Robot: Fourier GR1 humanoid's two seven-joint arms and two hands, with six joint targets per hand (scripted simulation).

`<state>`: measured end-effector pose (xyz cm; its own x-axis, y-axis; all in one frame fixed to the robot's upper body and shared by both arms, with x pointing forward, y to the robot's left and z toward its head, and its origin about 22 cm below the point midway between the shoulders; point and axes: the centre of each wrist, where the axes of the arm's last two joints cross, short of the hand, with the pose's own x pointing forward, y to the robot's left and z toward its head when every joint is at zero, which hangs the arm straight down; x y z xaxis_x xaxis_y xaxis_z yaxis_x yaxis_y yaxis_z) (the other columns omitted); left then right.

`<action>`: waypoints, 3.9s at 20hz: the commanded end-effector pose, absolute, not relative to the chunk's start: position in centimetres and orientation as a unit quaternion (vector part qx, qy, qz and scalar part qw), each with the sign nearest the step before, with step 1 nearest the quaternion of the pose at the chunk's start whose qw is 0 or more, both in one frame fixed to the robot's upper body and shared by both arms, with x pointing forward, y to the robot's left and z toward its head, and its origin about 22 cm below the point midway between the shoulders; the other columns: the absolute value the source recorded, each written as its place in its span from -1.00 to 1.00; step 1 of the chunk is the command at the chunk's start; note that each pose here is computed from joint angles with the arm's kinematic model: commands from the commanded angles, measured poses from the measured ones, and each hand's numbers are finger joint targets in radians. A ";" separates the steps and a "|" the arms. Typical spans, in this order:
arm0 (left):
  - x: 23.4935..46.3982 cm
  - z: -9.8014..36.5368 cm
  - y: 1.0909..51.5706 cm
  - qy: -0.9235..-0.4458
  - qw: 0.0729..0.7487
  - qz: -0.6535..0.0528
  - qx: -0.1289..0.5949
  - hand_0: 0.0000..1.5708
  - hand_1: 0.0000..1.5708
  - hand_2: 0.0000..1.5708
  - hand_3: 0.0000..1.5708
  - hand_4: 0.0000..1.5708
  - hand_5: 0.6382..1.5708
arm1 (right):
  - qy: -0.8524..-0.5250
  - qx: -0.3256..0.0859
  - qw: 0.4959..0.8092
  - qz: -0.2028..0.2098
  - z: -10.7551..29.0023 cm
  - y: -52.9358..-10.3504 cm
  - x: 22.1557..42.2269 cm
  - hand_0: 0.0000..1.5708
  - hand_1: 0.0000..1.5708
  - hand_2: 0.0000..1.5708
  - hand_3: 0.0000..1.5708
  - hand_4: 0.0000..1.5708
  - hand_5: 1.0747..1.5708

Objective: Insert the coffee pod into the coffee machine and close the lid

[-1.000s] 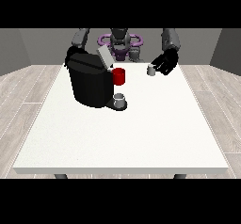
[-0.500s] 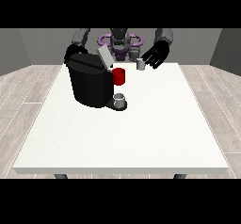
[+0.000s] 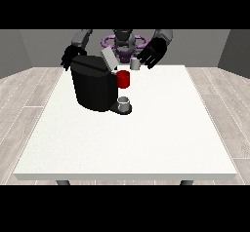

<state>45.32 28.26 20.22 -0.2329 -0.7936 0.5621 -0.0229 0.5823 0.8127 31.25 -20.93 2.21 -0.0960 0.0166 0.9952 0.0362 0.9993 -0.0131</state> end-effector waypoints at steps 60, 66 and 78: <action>46.3 23.5 25.3 -0.690 0.518 -0.401 0.308 0.36 0.36 0.42 0.21 -0.54 1.00 | -0.759 -0.038 0.649 -0.048 3.0 -22.1 31.7 -1.00 -1.00 -1.00 -1.00 -0.42 1.00; 46.1 22.0 26.4 -0.680 0.494 -0.445 0.310 -1.00 -1.00 -1.00 -1.00 -1.00 1.00 | -0.765 -0.043 0.641 -0.038 3.2 -21.4 31.4 -1.00 -1.00 -1.00 -1.00 -0.48 1.00; 46.2 21.5 23.5 -0.661 0.503 -0.464 0.307 -1.00 -1.00 -1.00 -1.00 -1.00 1.00 | -0.743 -0.066 0.664 -0.052 1.4 -24.2 31.7 -1.00 -1.00 -1.00 -1.00 -0.52 1.00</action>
